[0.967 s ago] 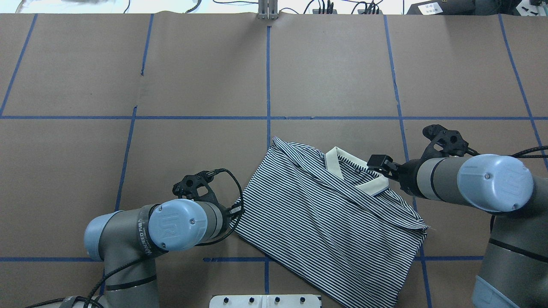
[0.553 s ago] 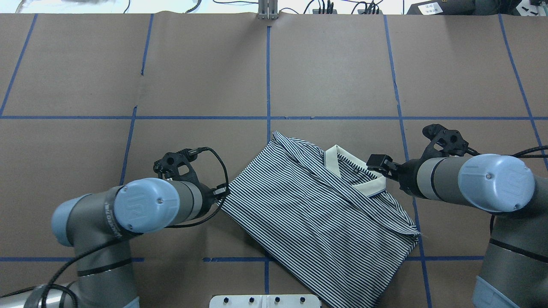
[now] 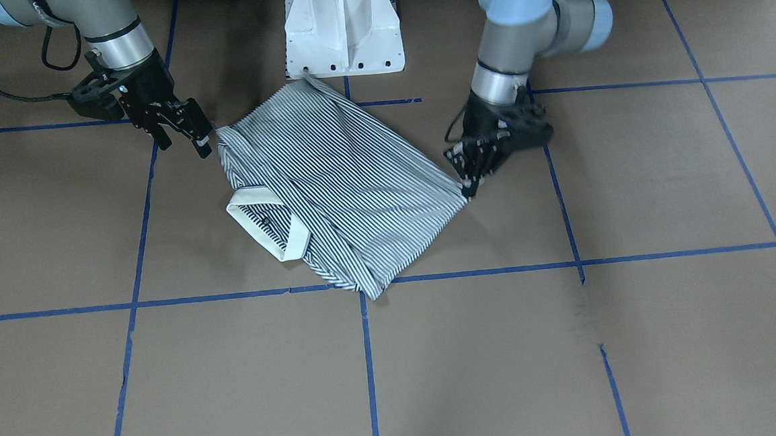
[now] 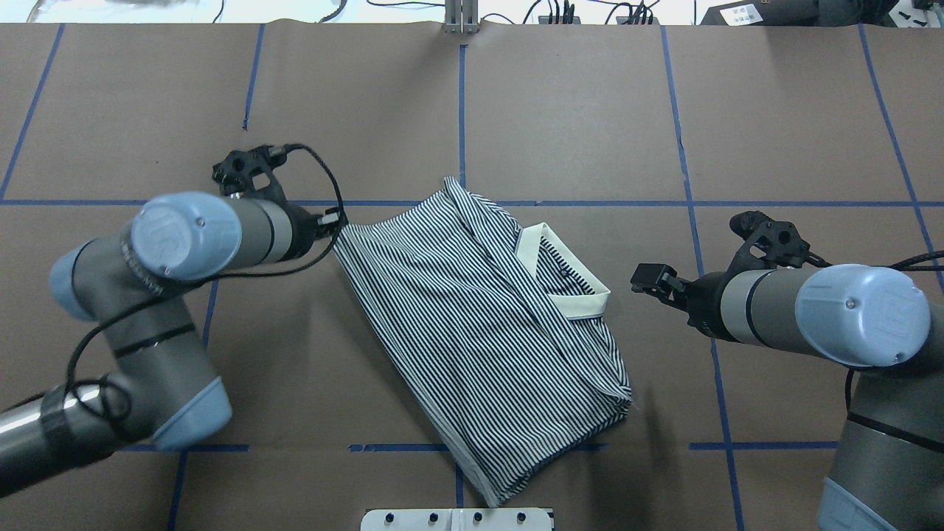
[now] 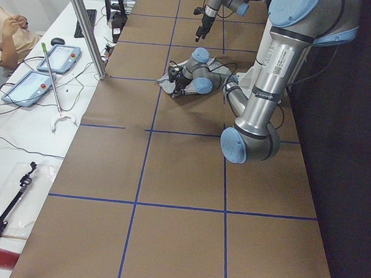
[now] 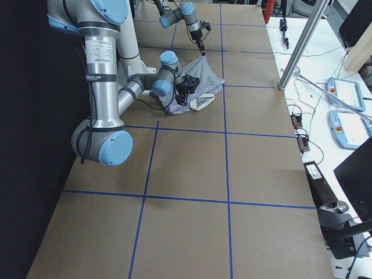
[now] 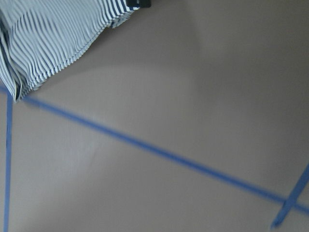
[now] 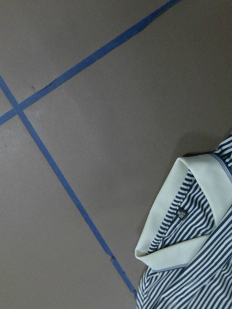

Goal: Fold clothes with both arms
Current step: 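Rotate the polo with the right gripper at the collar while the left gripper withdraws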

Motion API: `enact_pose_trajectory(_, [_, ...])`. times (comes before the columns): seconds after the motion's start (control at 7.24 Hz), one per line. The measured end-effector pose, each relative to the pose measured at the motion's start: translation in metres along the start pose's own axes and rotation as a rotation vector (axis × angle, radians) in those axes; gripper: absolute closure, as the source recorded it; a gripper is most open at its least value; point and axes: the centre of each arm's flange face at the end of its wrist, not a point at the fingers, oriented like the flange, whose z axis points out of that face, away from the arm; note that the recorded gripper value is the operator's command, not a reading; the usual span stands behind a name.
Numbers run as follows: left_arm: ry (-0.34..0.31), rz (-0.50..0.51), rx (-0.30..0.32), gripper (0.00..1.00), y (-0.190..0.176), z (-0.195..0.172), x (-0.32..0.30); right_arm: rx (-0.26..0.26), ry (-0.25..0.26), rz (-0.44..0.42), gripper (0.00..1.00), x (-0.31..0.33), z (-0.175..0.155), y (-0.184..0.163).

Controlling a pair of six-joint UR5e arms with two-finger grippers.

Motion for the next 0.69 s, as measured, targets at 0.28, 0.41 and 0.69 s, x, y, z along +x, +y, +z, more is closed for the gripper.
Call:
enact_pose_trajectory(0.28, [-0.013, 0.057, 0.068, 1.0, -0.115, 0.061, 0.034, 0.005, -0.011, 0.006, 0.0, -0.004, -0.004, -0.003])
enact_pose_trajectory(0.41, [-0.014, 0.077, 0.095, 0.97, -0.154, 0.083, 0.04, 0.006, -0.023, 0.008, 0.0, -0.008, -0.007, -0.003])
enact_pose_trajectory(0.69, [-0.011, 0.089, 0.11, 0.59, -0.177, 0.106, 0.033, 0.009, -0.05, 0.011, 0.0, -0.02, -0.011, -0.002])
